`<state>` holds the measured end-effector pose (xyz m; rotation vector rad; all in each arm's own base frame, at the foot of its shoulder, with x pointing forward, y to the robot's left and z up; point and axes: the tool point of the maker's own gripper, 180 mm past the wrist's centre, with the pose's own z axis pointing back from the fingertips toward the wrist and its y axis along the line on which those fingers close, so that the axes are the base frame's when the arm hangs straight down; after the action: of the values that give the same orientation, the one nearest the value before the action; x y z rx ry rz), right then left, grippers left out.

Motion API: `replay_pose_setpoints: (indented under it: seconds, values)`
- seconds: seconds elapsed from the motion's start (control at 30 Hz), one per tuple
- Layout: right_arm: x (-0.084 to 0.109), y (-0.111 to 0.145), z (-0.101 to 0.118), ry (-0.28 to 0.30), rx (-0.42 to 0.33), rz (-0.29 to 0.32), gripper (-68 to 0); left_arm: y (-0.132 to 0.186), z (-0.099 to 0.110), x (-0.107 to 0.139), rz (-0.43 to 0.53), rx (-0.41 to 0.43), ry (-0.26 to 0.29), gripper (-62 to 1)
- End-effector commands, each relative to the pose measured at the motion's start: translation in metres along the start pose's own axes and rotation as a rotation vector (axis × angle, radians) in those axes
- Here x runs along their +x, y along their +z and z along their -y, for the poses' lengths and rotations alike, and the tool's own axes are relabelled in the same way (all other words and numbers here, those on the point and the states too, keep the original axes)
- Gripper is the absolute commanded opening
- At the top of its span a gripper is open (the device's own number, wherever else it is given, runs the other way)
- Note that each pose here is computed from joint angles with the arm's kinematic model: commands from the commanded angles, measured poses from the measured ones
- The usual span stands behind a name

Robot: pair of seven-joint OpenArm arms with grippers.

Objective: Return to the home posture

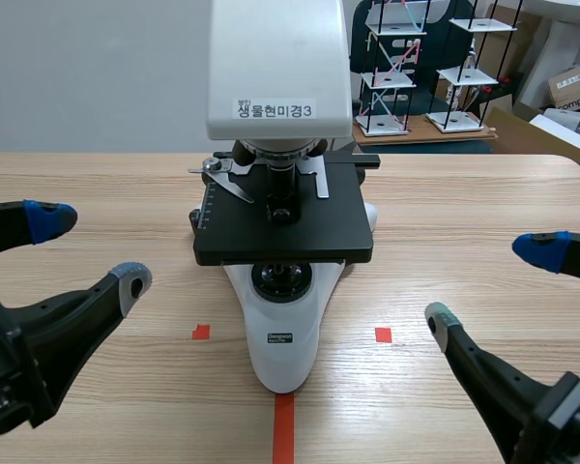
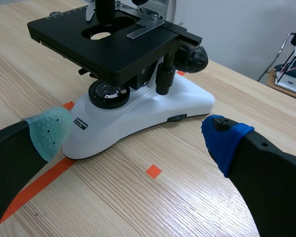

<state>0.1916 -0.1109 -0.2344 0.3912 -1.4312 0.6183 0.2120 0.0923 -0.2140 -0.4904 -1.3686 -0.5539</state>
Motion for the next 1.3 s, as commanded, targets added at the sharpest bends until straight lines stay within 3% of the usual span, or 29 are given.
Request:
replay_pose_setpoints:
  seconds: [0.0,1.27]
  values:
    - [0.0051,-0.0014,0.0011,-0.001,0.004,0.024,-9.8,-0.0008,-0.0008,0.0088,0.029,0.008,-0.001,-6.7]
    - [0.0066,-0.0014,0.0016,-0.006,0.001,0.032,-9.8,-0.0011,-0.0011,0.0065,0.015,0.008,-0.002,-6.7]
